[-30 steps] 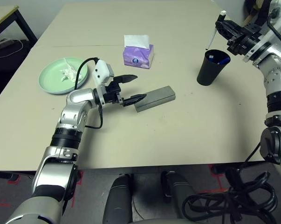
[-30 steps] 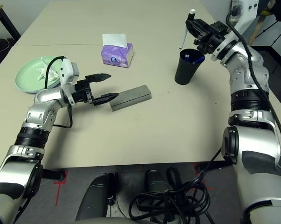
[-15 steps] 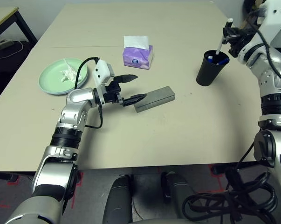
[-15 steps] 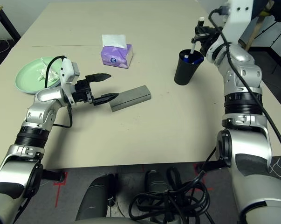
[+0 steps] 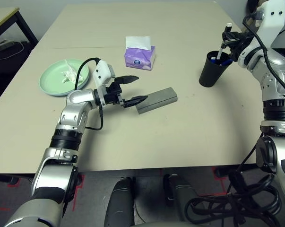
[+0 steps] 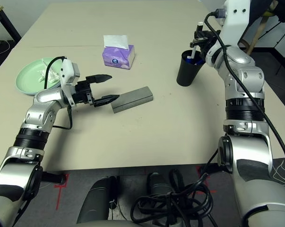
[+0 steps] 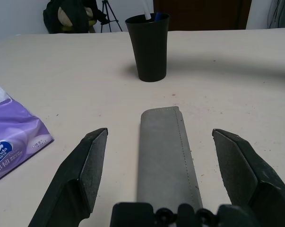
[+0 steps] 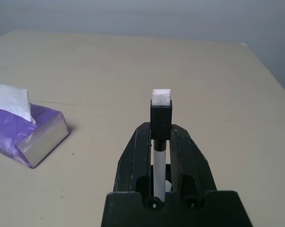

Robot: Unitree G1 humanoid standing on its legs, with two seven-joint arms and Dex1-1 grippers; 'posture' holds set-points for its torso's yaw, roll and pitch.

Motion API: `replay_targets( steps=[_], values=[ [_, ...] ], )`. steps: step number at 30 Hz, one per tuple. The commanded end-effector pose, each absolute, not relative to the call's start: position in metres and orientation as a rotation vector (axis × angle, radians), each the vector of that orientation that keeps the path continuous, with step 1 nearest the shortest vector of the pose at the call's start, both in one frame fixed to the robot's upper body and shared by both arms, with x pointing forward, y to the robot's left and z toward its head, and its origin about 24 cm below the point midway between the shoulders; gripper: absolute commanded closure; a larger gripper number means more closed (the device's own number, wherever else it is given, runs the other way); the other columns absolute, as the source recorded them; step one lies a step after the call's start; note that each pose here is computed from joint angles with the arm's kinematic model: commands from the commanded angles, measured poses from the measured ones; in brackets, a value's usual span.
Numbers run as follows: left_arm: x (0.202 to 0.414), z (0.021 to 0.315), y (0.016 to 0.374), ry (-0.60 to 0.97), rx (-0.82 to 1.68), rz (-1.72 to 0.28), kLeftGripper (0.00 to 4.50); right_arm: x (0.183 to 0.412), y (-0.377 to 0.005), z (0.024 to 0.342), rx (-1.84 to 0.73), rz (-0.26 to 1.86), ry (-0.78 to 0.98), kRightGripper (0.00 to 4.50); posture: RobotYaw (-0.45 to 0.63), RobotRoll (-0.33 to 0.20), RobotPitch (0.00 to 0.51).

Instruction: Organize and tidy the items on the table.

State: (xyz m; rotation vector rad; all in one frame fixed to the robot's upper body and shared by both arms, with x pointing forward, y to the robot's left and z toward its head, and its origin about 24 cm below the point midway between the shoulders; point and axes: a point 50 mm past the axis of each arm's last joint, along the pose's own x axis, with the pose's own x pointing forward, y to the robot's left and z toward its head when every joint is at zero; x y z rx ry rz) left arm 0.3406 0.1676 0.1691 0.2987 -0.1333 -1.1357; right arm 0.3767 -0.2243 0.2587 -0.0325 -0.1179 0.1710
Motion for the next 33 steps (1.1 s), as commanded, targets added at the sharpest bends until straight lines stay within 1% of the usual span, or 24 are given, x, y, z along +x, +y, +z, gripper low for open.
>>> replay_targets(
  steps=[1,2,4,5,7,13,15,17,20,23,28,33],
  values=[
    [0.342,0.172,0.165,-0.132,0.317,-1.150,0.00,0.374,-0.228,0.259,-0.034,0.158,-0.117,4.10,-0.02,0.000,0.103],
    [0.342,0.172,0.165,-0.132,0.317,-1.150,0.00,0.373,-0.228,0.259,-0.036,0.159,-0.116,4.10,-0.02,0.000,0.103],
    [0.342,0.172,0.165,-0.133,0.317,-1.149,0.00,0.373,-0.227,0.258,-0.038,0.159,-0.110,3.35,-0.02,0.000,0.103],
    [0.342,0.172,0.165,-0.134,0.316,-1.149,0.00,0.373,-0.227,0.258,-0.038,0.158,-0.108,3.06,-0.02,0.000,0.103],
    [0.342,0.172,0.165,-0.135,0.316,-1.149,0.00,0.373,-0.228,0.257,-0.038,0.155,-0.108,2.34,-0.02,0.000,0.102],
    [0.343,0.173,0.164,-0.140,0.316,-1.147,0.00,0.372,-0.228,0.258,-0.037,0.156,-0.115,0.05,-0.02,0.000,0.101],
    [0.343,0.175,0.165,-0.149,0.313,-1.139,0.00,0.371,-0.224,0.263,0.002,0.201,-0.182,0.05,-0.02,0.000,0.101],
    [0.345,0.178,0.165,-0.171,0.288,-1.110,0.00,0.367,-0.216,0.266,-0.005,0.310,-0.297,0.05,-0.02,0.000,0.101],
    [0.348,0.184,0.166,-0.219,0.224,-1.031,0.00,0.362,-0.212,0.256,0.011,0.375,-0.373,0.05,-0.01,0.000,0.100],
    [0.351,0.184,0.171,-0.265,0.185,-0.864,0.00,0.359,-0.205,0.242,0.047,0.409,-0.424,0.05,0.00,0.000,0.100],
    [0.352,0.172,0.186,-0.281,0.105,-0.537,0.00,0.354,-0.195,0.209,0.058,0.407,-0.412,0.05,0.03,0.000,0.098],
    [0.342,0.163,0.208,-0.320,0.028,-0.261,0.00,0.338,-0.183,0.170,0.094,0.395,-0.377,0.05,0.05,0.000,0.098]
  ],
)
